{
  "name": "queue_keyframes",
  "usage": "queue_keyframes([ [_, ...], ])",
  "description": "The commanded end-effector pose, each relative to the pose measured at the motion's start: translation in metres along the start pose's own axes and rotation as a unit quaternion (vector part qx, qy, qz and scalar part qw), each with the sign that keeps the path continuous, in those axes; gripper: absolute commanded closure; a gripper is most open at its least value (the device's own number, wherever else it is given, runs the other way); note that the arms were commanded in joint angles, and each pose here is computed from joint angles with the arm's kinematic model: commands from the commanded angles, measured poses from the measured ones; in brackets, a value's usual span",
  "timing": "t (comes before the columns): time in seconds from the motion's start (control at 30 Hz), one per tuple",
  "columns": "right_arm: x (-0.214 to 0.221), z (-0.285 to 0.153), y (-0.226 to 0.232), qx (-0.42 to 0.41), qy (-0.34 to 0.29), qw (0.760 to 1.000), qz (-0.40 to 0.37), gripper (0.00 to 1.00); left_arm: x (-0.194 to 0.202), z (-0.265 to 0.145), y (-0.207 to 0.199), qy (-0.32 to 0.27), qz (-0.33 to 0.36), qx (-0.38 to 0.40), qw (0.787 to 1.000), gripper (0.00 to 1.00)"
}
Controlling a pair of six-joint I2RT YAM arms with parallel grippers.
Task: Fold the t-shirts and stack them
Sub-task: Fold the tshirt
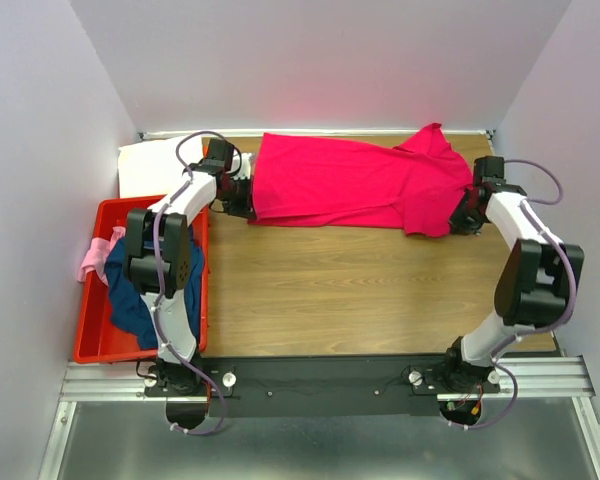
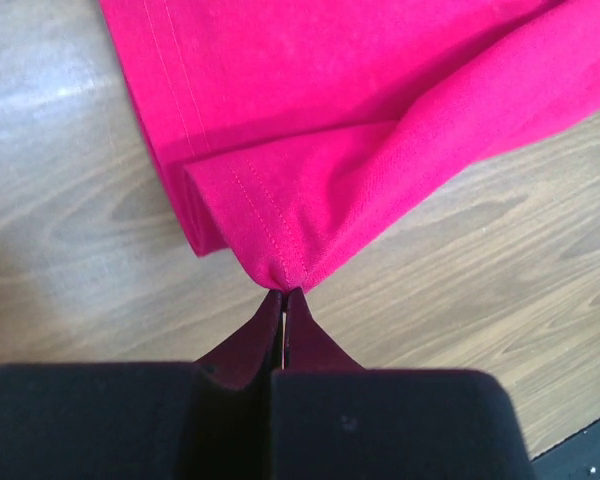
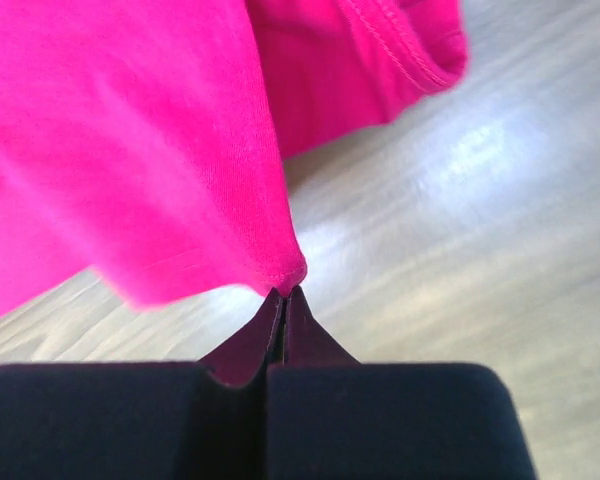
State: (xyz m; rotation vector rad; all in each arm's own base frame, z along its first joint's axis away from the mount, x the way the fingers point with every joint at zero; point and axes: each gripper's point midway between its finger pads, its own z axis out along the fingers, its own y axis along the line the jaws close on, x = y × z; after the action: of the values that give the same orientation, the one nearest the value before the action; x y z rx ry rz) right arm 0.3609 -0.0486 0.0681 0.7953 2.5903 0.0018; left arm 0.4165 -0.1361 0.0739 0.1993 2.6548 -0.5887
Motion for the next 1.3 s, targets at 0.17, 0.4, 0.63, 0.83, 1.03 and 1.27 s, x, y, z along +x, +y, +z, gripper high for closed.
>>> queue_keyframes([
  [0.17, 0.013, -0.072, -0.022, 0.023, -0.014, 0.999, 0.02, 1.0, -0.003, -0.03, -0.011, -0.056, -0.006, 0.006, 0.998, 1.0],
  [0.4, 0.022, -0.125, -0.028, 0.013, -0.029, 0.999, 0.027, 0.99, 0.014, -0.047, -0.02, -0.071, -0.026, 0.012, 0.997, 1.0],
  [0.63, 0.046, -0.16, -0.038, 0.016, -0.011, 0.999, 0.034, 1.0, 0.048, -0.049, -0.018, -0.042, -0.044, 0.009, 0.998, 1.0],
  [0.83, 0.067, -0.18, -0.046, 0.018, 0.007, 0.999, 0.045, 1.0, 0.067, -0.055, -0.018, -0.024, -0.047, 0.003, 0.999, 1.0],
  [1.03, 0.092, -0.19, -0.052, 0.018, 0.029, 0.998, 0.059, 1.0, 0.082, -0.057, -0.017, -0.01, -0.052, -0.001, 0.999, 1.0],
  [1.27, 0.098, -0.179, -0.055, 0.023, 0.034, 0.997, 0.063, 1.0, 0.084, -0.06, -0.017, -0.011, -0.048, -0.001, 0.999, 1.0],
])
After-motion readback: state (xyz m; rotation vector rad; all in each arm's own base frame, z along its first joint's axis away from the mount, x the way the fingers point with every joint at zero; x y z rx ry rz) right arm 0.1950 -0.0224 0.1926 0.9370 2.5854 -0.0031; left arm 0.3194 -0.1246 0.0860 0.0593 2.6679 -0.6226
